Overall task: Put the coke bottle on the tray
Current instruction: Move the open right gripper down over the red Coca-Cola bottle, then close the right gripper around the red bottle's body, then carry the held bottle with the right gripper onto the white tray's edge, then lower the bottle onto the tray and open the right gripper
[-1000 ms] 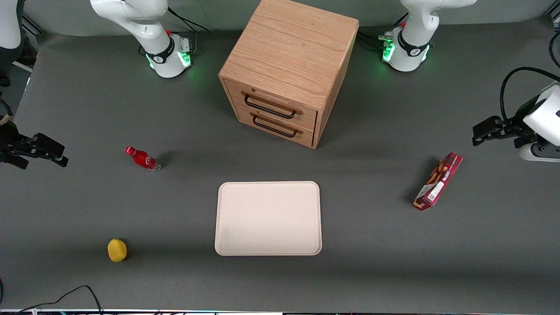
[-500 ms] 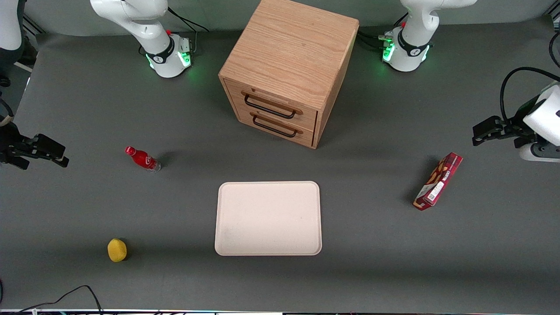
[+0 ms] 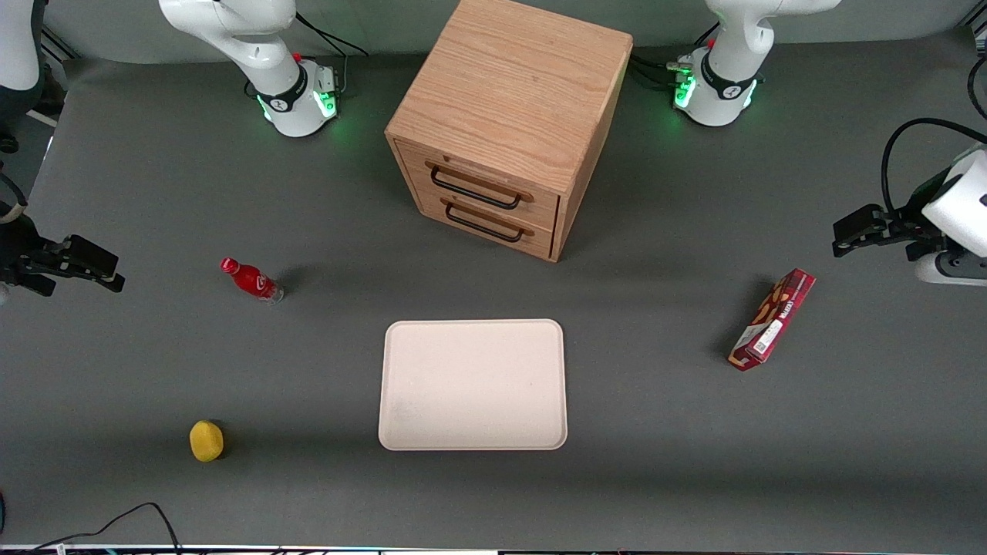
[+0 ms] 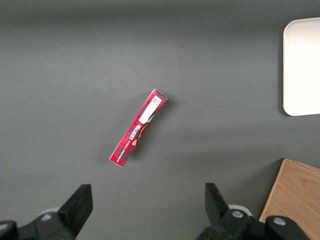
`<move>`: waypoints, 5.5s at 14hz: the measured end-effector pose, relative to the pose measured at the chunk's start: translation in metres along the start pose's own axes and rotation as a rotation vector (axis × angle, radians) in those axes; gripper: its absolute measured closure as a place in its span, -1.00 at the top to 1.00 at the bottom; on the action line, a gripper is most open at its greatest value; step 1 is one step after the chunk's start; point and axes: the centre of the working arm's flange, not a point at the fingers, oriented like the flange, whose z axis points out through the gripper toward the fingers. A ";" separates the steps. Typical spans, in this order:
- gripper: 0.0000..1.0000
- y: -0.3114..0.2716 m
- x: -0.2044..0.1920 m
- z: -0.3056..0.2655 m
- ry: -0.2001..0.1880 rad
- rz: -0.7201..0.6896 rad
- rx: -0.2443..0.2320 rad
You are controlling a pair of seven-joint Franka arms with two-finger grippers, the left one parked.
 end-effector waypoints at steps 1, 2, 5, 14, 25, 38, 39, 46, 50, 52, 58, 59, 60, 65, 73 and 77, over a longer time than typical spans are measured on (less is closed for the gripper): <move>1.00 0.000 0.000 0.001 -0.004 0.000 0.000; 1.00 0.000 -0.001 0.006 -0.018 0.000 0.001; 1.00 -0.003 -0.006 0.030 -0.070 -0.004 0.006; 0.89 -0.014 -0.091 0.154 -0.025 -0.038 0.003; 0.45 -0.017 -0.160 0.252 0.024 -0.059 0.001; -0.37 -0.017 -0.178 0.272 0.021 -0.062 0.001; -0.37 -0.018 -0.177 0.271 0.022 -0.062 0.001; -0.37 -0.074 -0.103 0.191 0.026 -0.076 0.018; -0.37 -0.165 -0.039 0.149 0.020 -0.039 0.047; -0.37 -0.208 -0.012 0.146 0.038 -0.025 0.065; -0.37 -0.272 0.057 0.203 0.056 0.024 0.096; -0.37 -0.280 0.063 0.217 0.052 0.029 0.098; -0.37 -0.290 0.065 0.231 0.043 0.026 0.098; -0.37 -0.308 0.068 0.275 0.032 0.032 0.097; -0.37 -0.296 0.077 0.292 0.059 0.052 0.095; -0.27 -0.296 0.078 0.298 0.061 0.053 0.095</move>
